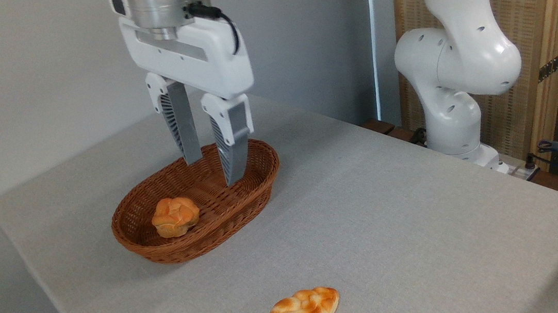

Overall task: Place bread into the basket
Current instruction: 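Move the open gripper from the basket toward the braided bread loaf, then lower the gripper onto the braided loaf and close on it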

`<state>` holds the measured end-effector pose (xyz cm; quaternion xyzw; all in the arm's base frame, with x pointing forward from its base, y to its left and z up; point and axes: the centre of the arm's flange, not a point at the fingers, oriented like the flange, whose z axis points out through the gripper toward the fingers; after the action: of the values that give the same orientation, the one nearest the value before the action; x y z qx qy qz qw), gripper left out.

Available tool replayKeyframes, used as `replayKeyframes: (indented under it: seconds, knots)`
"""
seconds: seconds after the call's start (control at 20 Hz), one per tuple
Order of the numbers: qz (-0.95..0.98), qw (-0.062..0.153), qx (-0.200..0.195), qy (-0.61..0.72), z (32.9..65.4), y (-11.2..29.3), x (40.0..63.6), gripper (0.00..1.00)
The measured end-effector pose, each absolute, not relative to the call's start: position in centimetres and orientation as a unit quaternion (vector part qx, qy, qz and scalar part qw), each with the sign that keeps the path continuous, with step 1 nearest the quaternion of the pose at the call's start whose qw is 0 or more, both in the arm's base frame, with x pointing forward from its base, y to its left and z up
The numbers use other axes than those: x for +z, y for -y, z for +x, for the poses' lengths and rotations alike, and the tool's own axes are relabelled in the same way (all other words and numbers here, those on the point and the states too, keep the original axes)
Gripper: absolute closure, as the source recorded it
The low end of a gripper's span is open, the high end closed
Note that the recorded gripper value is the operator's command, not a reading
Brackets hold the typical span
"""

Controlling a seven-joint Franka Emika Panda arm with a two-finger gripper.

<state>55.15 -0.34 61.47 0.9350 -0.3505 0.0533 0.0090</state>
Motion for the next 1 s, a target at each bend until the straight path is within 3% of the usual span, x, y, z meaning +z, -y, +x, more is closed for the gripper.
replayKeyframes:
  seconds: [0.45, 0.65, 1.0]
  knots:
    - [0.939, -0.018, 0.12, 0.322, 55.4, -2.5, 56.3, 0.0]
    - [0.944, -0.013, 0.099, 0.316, 55.0, -4.7, 52.1, 0.0]
    - [0.915, -0.013, 0.068, 0.397, 55.1, -9.3, 48.6, 0.0]
